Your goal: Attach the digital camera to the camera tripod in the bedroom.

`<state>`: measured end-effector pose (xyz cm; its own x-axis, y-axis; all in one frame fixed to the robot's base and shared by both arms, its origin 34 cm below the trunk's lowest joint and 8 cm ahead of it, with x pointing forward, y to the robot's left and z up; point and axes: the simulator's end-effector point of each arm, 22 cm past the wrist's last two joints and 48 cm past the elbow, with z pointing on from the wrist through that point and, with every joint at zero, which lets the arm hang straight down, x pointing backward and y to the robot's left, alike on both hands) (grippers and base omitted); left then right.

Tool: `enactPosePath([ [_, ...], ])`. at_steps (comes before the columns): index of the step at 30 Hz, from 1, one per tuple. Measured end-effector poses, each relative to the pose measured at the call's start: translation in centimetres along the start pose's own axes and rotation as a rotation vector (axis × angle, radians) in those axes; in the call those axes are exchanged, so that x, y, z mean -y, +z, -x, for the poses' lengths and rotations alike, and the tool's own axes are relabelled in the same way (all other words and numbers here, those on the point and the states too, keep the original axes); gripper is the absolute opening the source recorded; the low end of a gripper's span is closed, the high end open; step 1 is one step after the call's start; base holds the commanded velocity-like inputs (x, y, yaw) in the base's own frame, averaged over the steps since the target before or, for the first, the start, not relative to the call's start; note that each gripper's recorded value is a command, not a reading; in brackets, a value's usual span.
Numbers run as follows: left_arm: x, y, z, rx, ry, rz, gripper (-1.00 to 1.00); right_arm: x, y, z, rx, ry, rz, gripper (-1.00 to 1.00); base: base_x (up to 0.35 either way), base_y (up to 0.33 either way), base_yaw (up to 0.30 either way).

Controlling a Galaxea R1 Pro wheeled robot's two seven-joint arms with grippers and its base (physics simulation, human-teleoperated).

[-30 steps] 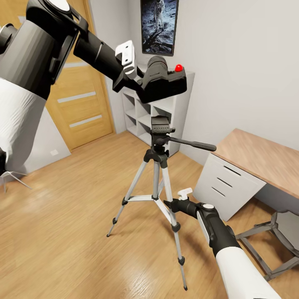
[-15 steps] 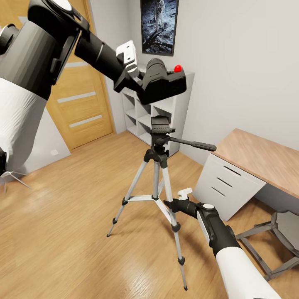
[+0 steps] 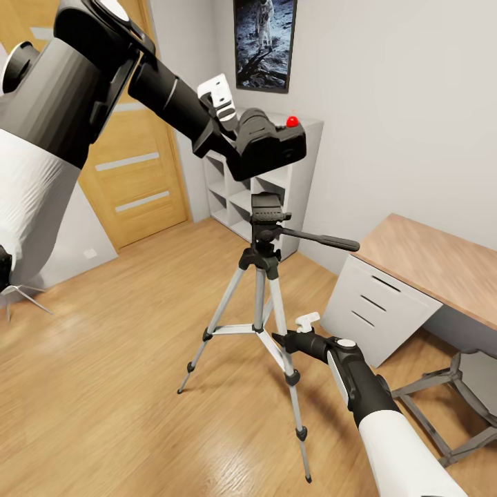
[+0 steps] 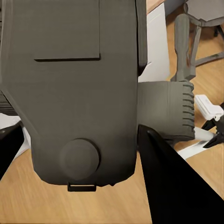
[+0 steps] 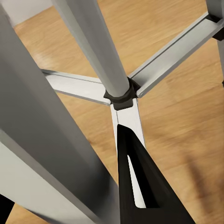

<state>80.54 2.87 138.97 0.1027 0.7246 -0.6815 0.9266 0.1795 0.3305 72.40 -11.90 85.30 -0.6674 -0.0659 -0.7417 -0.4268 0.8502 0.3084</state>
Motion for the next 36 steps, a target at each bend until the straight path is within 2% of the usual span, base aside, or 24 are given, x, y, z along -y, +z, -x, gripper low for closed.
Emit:
enactPosePath([
  [4,0.4,0.5,-0.3,-0.025,-0.006,-0.006,-1.0,0.0,0.0,0.0,0.0,0.0,0.0,-1.0,0.0,0.0,0.0],
  [10,1.9,1.4,-0.4,-0.074,0.031,-0.018,-1.0,0.0,0.0,0.0,0.0,0.001,0.0,-1.0,0.0,0.0,0.0],
  [17,3.2,1.0,-0.4,-0.082,0.047,-0.057,-1.0,0.0,0.0,0.0,0.0,0.002,0.0,-1.0,0.0,0.0,0.0],
  [24,3.5,0.5,-0.5,-0.086,0.056,-0.056,-1.0,0.0,0.0,0.0,0.0,0.001,-0.001,-1.0,0.0,0.0,0.0],
  [36,3.4,0.2,-0.7,-0.089,0.047,-0.049,-1.0,0.0,0.0,0.0,0.0,0.001,-0.001,-1.0,0.0,0.0,0.0],
])
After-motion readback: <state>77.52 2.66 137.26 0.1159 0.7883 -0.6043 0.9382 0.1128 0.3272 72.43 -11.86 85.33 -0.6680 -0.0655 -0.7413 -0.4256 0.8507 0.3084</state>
